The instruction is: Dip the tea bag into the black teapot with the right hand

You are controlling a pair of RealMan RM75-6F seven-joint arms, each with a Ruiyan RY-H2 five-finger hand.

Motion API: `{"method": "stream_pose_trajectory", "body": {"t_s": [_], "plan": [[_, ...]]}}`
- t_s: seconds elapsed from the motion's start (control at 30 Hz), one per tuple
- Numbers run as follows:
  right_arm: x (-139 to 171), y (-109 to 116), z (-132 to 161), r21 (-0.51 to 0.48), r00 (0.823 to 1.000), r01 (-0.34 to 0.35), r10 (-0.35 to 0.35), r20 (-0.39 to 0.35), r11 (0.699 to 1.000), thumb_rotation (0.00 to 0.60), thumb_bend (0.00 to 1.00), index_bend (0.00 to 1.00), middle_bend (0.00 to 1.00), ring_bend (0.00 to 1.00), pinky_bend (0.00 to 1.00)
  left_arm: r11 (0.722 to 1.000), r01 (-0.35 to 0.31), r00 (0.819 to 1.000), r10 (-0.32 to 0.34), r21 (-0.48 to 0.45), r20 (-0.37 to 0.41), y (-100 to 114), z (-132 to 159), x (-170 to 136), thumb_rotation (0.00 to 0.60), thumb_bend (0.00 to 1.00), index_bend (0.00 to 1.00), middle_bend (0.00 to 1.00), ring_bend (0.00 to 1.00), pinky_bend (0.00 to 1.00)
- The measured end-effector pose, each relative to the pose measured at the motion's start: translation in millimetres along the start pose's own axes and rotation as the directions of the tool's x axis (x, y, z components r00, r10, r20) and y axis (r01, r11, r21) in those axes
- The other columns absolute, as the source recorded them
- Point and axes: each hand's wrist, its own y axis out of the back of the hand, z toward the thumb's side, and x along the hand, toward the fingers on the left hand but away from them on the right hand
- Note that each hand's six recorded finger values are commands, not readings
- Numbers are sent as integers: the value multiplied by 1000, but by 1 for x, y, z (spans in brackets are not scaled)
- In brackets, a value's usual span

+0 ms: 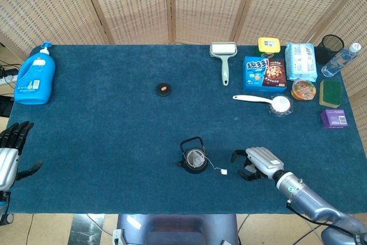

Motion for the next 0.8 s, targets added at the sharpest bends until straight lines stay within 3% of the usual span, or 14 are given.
{"method": "stream_pose_trajectory", "body": {"t_s": [0.3,0.6,0.8], "plan": [[9,0,17,93,996,-81,85,-41,992,600,545,87,1000,1000,1000,1000,-4,1000,4,7,-2,2,2,1,600,242,0,61,0,85],[5,-6,45,191,970,-220,236,-64,956,600,773,18,1000,1000,1000,1000,-24,1000,24,13,-15,8,-2,2,600,241,0,61,0,86],[-5,-7,62,234,954,-268,291,-70,935,600,834,5,1000,1000,1000,1000,-23,1000,23,14,-19,8,-4,1,600,242,0,61,0,85]]}}
